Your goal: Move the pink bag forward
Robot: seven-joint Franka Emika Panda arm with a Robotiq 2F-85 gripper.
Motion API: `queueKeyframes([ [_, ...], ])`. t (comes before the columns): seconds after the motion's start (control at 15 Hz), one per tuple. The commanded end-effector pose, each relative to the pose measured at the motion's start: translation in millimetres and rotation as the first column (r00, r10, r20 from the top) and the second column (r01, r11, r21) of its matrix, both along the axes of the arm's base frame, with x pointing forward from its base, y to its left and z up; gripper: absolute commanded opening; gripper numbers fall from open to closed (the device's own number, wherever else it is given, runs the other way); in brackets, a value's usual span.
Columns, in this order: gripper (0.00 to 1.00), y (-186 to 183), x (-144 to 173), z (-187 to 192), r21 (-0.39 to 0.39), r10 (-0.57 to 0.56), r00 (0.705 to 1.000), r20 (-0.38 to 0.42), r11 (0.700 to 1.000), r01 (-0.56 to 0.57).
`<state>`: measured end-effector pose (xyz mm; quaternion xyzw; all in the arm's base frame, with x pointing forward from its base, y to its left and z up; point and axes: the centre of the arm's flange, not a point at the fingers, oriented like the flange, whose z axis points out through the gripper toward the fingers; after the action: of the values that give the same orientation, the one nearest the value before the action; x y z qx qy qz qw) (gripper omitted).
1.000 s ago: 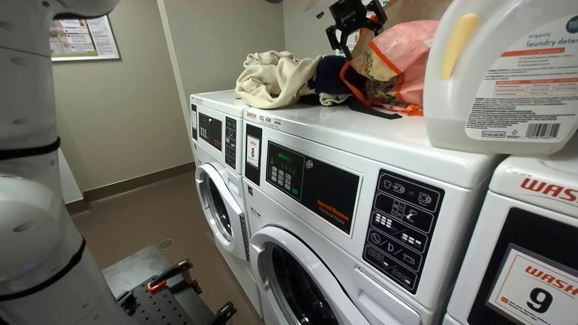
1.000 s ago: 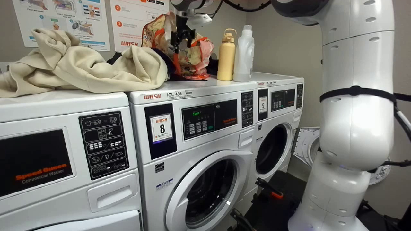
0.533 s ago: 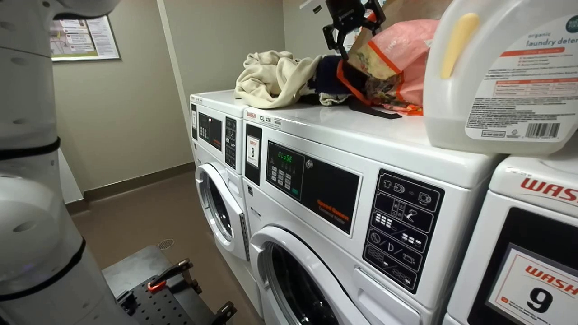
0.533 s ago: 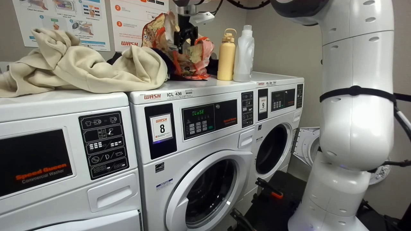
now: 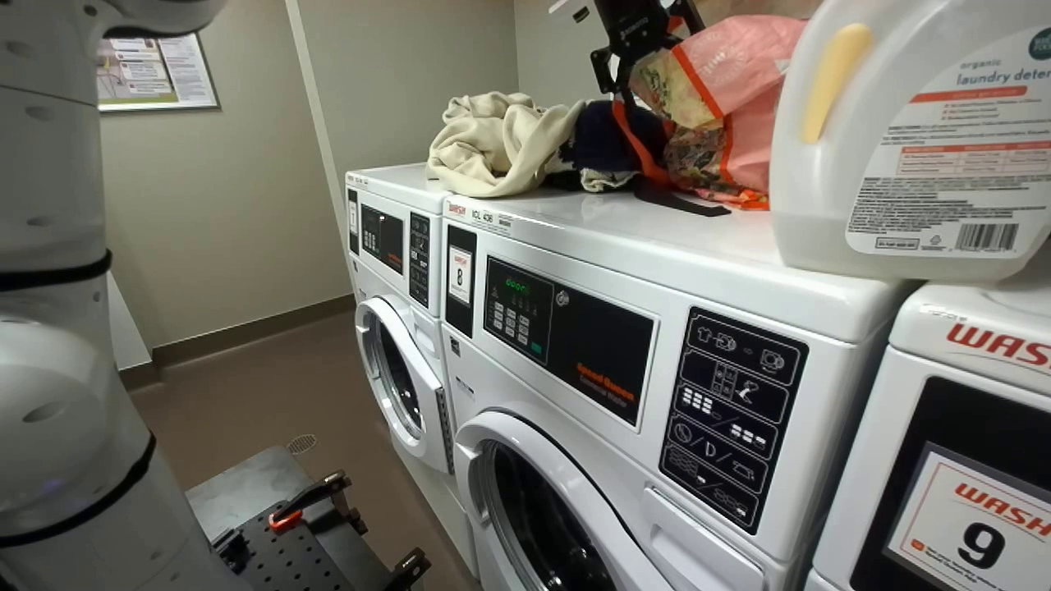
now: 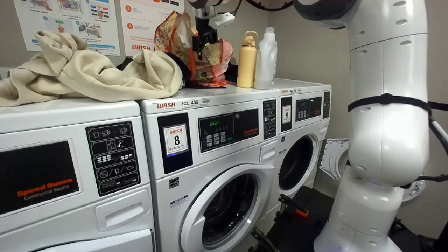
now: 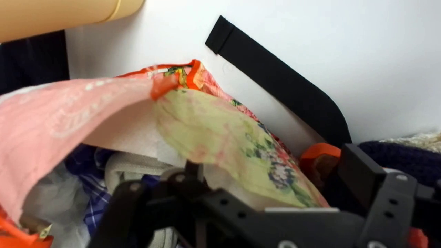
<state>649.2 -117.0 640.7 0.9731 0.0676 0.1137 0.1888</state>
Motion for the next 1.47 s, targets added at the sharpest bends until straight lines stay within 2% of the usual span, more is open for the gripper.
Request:
queueKeyframes([
  [0.0, 0.74, -2.1, 10.6, -1.8, -0.032, -0.001, 1.000, 0.002, 0.999, 0.001],
  [0.27, 0.42, 0.1, 13.7, -5.6, -0.028, -0.011, 1.000, 0.015, 1.000, 0.012],
  [0.47, 0.18, 8.4, 12.7, 2.7, -0.009, -0.081, 0.995, 0.055, 0.997, 0.082],
  [0.6, 0.03, 20.1, 7.5, 14.2, 0.037, -0.136, 0.988, 0.079, 0.990, 0.133],
  [0.8, 0.00, 38.7, -0.9, 25.8, 0.096, -0.201, 0.976, 0.077, 0.976, 0.194],
  [1.07, 0.00, 56.5, -10.5, 29.8, 0.145, -0.283, 0.959, 0.018, 0.950, 0.278],
  [1.2, 0.00, 62.1, -15.8, 29.2, 0.176, -0.301, 0.954, -0.009, 0.938, 0.298],
  [1.4, 0.00, 71.7, -23.1, 32.3, 0.221, -0.293, 0.956, -0.008, 0.932, 0.288],
])
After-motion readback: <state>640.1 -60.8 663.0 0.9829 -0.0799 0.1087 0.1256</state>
